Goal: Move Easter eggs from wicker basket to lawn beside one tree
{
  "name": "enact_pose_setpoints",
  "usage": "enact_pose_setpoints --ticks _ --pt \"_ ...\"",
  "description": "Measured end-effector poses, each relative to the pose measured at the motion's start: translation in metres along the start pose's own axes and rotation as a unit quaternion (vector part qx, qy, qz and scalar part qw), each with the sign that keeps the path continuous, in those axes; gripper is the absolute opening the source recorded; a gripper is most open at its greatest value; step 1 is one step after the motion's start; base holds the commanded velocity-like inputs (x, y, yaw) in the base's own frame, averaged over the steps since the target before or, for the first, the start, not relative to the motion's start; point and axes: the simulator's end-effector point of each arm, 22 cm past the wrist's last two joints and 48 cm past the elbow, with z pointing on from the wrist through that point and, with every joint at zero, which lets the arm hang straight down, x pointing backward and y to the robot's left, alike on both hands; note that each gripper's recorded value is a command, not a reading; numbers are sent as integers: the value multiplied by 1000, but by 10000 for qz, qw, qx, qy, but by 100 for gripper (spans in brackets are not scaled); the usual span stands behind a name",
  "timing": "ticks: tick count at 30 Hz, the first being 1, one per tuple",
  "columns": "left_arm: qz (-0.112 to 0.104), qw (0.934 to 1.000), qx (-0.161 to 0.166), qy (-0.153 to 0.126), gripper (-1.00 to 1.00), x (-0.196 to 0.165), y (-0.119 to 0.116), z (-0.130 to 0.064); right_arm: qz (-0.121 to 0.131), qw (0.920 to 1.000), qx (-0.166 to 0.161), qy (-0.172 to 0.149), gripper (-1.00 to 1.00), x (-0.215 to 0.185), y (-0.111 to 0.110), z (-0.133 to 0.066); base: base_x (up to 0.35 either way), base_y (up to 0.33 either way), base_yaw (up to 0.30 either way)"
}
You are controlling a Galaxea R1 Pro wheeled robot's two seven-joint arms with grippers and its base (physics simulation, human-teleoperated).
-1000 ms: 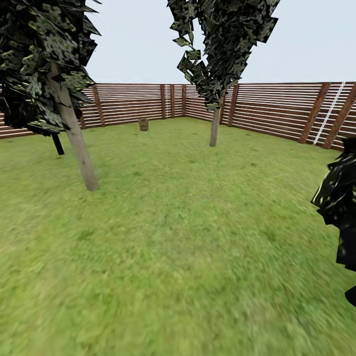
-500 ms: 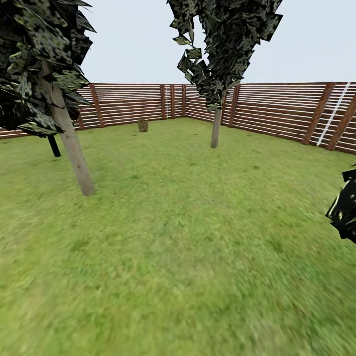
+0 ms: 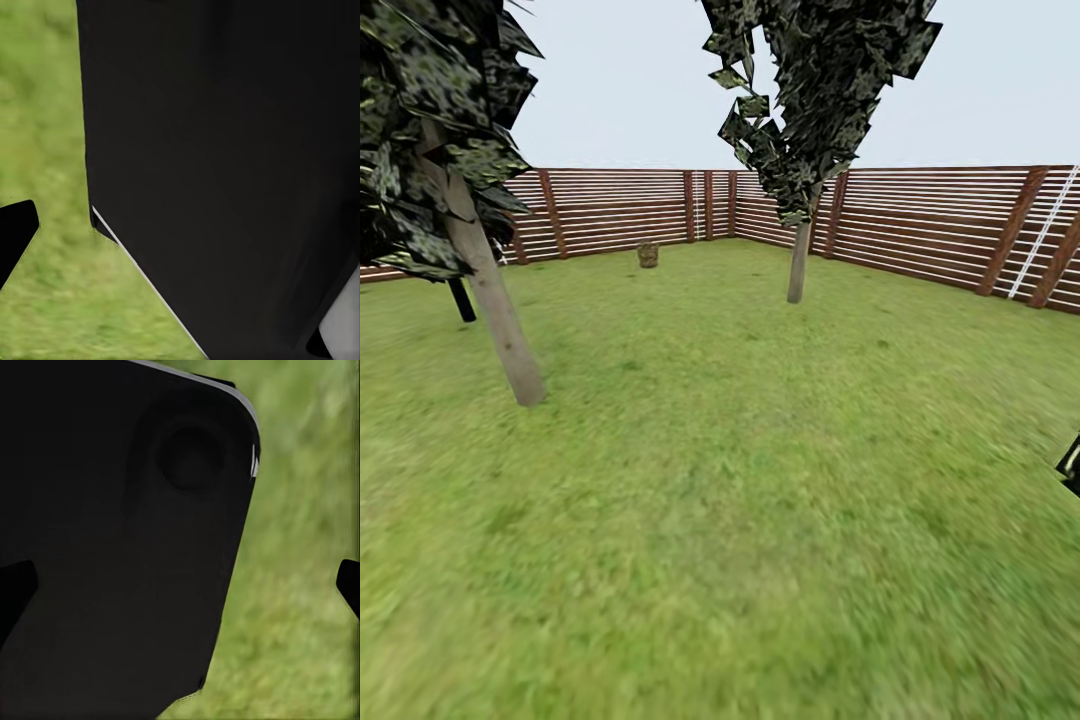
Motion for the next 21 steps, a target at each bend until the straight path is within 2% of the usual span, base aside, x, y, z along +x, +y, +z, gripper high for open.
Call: enact_pose_setpoints --ticks 21 --pt "44 10000 8 6 100 1 -4 0 20 10000 -9 11 100 1 2 0 331 0 0"
